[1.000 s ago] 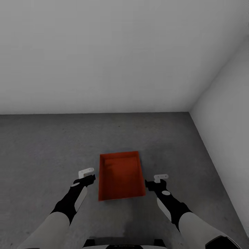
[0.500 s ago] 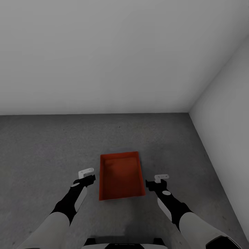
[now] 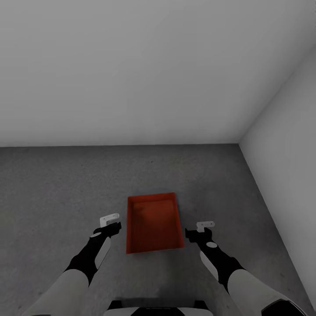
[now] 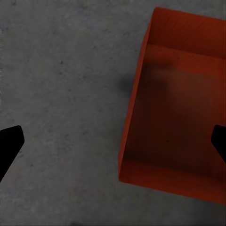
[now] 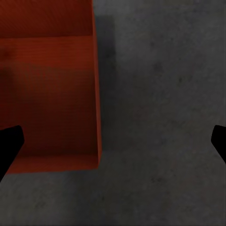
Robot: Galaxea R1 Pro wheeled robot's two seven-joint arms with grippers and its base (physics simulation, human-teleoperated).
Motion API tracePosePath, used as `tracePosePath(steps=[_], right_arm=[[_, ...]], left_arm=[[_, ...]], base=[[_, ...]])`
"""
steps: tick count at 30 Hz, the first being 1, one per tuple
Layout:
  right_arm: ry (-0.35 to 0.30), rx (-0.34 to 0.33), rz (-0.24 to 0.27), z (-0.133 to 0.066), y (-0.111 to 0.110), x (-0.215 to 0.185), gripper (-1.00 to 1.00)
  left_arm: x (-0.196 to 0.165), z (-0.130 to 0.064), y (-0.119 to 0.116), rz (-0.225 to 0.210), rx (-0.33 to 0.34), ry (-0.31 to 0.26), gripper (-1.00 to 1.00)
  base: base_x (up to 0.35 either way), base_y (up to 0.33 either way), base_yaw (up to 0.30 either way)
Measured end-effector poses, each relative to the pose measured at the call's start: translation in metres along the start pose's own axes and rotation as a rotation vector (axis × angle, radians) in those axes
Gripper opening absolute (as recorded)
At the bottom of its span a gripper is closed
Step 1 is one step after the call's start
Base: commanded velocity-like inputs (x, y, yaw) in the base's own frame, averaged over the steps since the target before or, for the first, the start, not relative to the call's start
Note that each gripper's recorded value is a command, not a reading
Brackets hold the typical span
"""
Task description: Move the two storage containers from the living room to the garage. In the garage, place one container on the floor and stack the other container on top of it (either order is fine).
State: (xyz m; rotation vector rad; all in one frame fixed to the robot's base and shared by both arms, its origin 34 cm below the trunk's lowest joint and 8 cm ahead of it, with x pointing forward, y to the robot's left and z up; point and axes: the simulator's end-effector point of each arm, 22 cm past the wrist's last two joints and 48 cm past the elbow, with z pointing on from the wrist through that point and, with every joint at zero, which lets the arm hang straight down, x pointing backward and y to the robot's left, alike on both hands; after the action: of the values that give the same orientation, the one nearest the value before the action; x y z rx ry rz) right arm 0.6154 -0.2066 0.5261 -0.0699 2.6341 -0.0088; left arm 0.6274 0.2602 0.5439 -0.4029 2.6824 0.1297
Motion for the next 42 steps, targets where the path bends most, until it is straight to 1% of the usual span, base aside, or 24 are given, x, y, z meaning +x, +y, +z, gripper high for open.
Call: tracePosePath(steps=[42], right_arm=[[-0.007, 0.001, -0.001, -0.046, 0.001, -0.016, 1.00]], left_arm=[[-0.012, -0.047, 0.004, -0.001, 0.002, -0.005, 1.00]], base=[[0.000, 0.000, 0.000]])
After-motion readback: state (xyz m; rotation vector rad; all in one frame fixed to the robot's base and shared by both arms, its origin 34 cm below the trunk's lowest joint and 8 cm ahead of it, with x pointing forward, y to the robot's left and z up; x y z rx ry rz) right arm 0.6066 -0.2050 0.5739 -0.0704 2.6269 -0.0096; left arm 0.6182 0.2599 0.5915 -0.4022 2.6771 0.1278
